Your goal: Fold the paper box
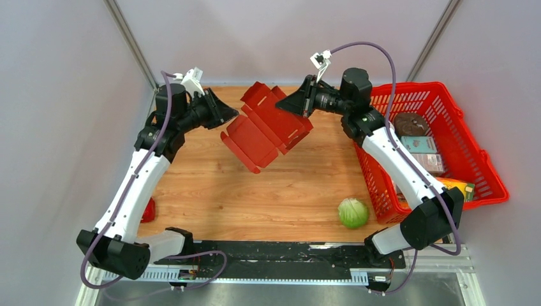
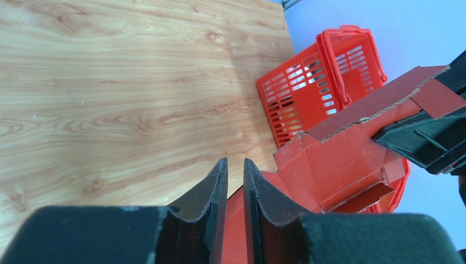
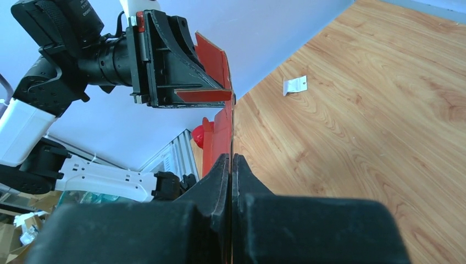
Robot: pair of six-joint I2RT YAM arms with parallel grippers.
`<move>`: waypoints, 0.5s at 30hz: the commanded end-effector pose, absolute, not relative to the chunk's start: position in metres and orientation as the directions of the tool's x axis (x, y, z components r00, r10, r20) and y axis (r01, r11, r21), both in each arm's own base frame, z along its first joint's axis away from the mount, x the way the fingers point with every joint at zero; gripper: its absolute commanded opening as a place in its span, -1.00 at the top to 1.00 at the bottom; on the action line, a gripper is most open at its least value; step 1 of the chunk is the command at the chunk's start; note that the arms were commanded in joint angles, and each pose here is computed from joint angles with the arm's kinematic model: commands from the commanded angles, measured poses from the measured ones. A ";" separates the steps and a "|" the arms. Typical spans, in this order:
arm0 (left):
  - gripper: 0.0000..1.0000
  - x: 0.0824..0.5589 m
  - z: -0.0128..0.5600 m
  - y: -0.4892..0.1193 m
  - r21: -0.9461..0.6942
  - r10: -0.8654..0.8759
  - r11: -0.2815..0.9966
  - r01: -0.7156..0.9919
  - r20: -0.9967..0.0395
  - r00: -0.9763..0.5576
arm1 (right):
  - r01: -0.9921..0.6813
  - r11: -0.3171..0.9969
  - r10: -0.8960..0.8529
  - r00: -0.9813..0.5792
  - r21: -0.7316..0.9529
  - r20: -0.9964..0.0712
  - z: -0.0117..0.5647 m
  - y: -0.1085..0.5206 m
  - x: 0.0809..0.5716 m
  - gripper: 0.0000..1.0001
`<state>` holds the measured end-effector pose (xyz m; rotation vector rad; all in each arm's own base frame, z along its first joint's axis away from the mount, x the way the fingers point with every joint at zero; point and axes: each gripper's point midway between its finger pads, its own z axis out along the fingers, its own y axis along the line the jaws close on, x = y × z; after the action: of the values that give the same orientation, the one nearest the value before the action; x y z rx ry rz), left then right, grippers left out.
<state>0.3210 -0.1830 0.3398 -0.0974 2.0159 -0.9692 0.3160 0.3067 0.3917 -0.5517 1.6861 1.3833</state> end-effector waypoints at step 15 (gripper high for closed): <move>0.53 0.293 0.370 -0.217 -0.576 -0.323 0.673 0.464 -0.793 -0.516 | -0.813 0.229 0.218 -0.493 0.536 -0.842 0.416 0.308 0.307 1.00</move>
<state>0.3123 -0.2052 0.3519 0.0094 1.9645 -0.9971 0.3105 0.3079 0.3941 -0.5703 1.6741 1.4246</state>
